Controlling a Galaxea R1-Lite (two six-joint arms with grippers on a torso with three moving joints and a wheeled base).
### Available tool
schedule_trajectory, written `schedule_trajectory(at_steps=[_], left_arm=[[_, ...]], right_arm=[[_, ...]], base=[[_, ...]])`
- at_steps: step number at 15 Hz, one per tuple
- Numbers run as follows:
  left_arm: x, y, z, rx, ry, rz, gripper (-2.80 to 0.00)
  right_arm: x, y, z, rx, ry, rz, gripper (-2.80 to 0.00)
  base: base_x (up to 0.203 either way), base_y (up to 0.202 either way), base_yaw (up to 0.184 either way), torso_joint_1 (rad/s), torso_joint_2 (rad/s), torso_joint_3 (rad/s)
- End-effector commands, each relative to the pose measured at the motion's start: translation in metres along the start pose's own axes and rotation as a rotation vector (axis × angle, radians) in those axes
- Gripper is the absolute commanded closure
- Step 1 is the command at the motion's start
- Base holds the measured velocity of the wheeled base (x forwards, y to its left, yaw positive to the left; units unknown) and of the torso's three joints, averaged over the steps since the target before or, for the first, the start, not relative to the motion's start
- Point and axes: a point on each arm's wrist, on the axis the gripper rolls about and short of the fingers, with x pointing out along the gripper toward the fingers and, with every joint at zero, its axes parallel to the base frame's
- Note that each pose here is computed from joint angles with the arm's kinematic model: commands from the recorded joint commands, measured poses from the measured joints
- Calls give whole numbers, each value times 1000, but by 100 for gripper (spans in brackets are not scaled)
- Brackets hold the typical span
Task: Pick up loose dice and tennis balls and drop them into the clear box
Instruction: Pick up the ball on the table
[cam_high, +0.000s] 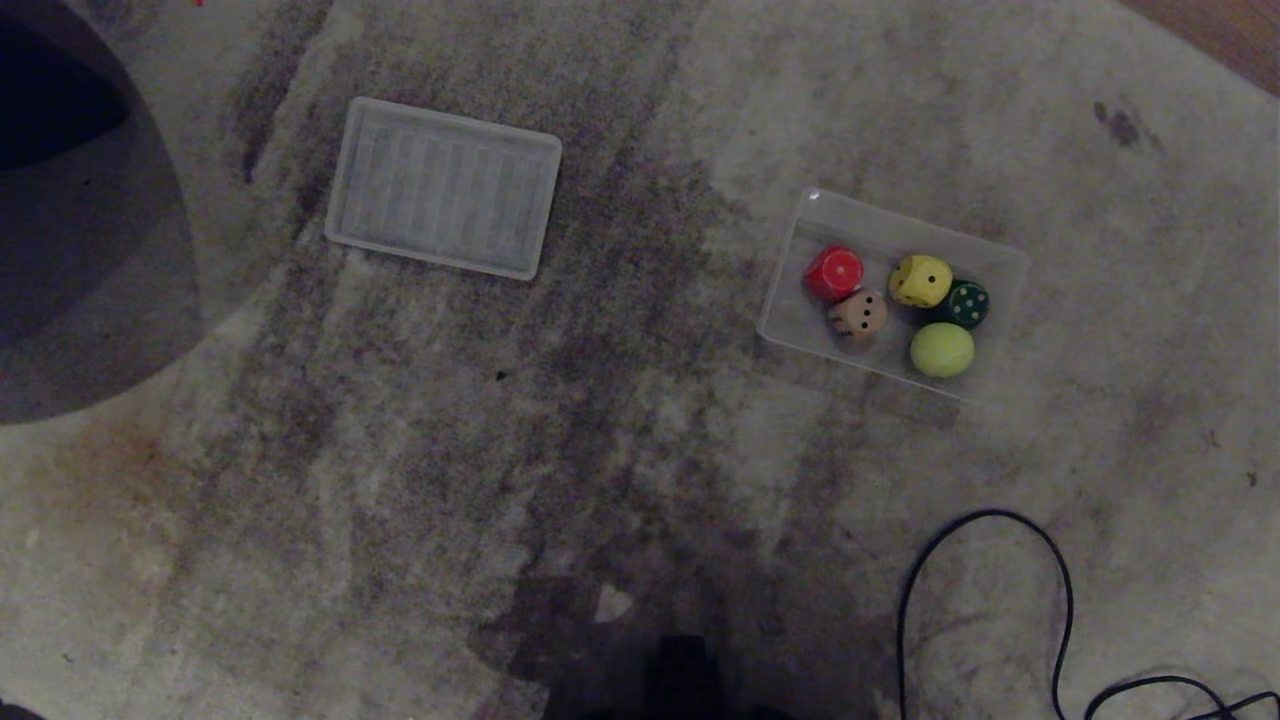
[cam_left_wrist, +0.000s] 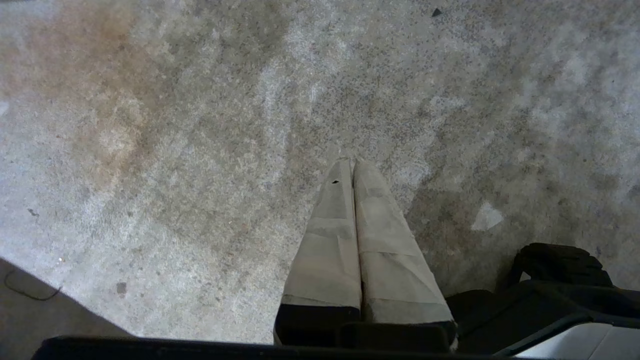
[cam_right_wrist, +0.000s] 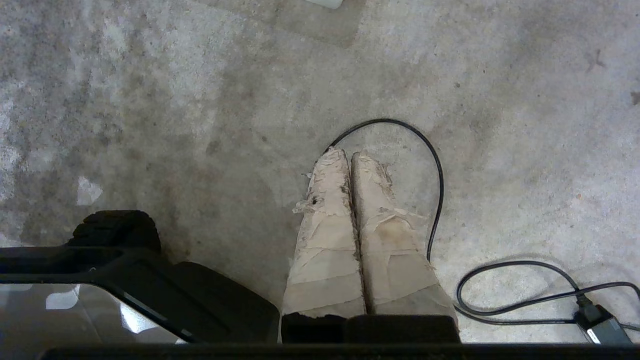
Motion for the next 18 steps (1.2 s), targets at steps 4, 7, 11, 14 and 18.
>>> schedule_trajectory(at_steps=[4, 7, 11, 14, 18], left_arm=[[0, 0, 0, -3, 3, 3, 0], [0, 0, 0, -3, 3, 1, 0], [0, 0, 0, -3, 3, 1, 0], [0, 0, 0, -3, 3, 1, 0], [0, 0, 0, -5, 3, 3, 0]], right_arm=[[1, 0, -3, 0, 13, 1, 0], [1, 0, -3, 0, 13, 1, 0], [1, 0, -3, 0, 13, 1, 0], [1, 0, -3, 0, 13, 1, 0], [1, 0, -3, -3, 15, 4, 0]], base=[[0, 0, 0, 0, 0, 0], [0, 0, 0, 2, 2, 112], [0, 0, 0, 5, 2, 200], [0, 0, 0, 2, 4, 199], [0, 0, 0, 3, 1, 202]])
